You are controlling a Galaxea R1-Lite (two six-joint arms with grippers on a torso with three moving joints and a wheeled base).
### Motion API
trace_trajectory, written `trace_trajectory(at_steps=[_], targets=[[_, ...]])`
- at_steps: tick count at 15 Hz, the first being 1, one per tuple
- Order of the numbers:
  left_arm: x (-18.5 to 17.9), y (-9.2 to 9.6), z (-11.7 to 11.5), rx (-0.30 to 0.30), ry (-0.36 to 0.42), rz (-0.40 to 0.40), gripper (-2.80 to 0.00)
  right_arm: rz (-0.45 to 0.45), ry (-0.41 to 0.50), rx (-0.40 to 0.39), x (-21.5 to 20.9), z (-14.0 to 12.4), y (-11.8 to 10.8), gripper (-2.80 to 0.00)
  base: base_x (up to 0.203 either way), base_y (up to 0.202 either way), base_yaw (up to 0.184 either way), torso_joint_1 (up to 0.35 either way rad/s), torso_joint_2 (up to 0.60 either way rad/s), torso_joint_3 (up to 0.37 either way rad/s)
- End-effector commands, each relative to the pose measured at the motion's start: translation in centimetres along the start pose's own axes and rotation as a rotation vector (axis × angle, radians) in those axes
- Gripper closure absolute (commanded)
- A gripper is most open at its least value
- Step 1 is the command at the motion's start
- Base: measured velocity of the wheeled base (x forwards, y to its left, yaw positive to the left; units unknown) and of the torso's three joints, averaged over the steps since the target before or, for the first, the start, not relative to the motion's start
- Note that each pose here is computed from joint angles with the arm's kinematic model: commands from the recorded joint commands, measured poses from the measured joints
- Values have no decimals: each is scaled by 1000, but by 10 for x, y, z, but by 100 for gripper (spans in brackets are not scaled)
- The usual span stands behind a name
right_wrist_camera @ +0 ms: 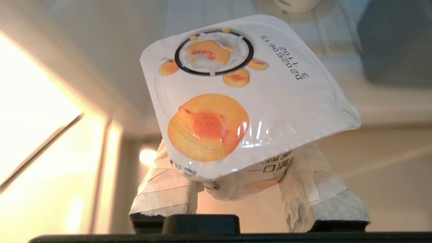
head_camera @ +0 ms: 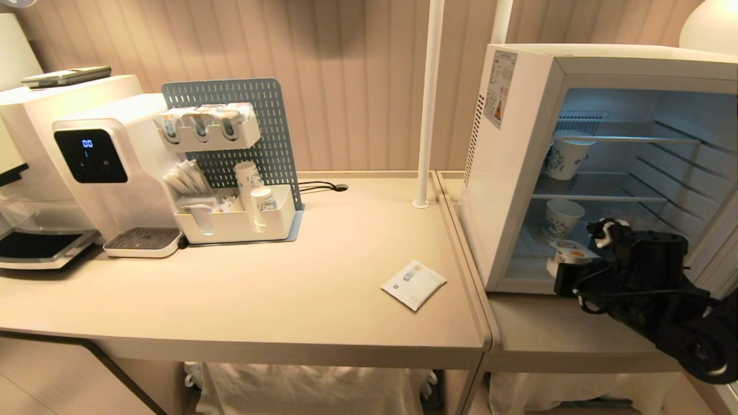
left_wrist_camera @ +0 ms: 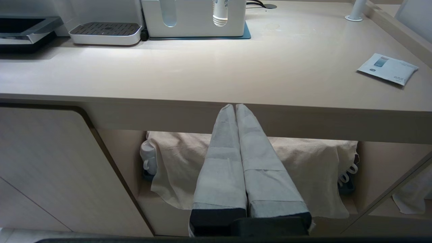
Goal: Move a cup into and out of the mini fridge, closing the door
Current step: Take the yoghurt out of the freezer, then place the yoghurt on the freezer
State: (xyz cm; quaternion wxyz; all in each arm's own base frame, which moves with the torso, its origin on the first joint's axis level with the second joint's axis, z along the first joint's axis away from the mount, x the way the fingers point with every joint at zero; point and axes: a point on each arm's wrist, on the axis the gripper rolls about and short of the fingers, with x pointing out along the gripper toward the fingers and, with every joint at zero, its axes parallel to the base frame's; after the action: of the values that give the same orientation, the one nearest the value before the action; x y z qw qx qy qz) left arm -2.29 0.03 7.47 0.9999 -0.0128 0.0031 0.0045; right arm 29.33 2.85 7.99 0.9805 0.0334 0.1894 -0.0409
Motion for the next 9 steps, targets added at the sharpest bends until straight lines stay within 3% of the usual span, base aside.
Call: trace_trajectory(at_steps=[1,9], targets=[[0,0,0,0,3,0,0,27,-57,5,-37,7,0,0,0,0,0,0,0,0],[0,0,0,0,3,0,0,143,-201,14,-141,28,1,0,0,0,0,0,0,0]])
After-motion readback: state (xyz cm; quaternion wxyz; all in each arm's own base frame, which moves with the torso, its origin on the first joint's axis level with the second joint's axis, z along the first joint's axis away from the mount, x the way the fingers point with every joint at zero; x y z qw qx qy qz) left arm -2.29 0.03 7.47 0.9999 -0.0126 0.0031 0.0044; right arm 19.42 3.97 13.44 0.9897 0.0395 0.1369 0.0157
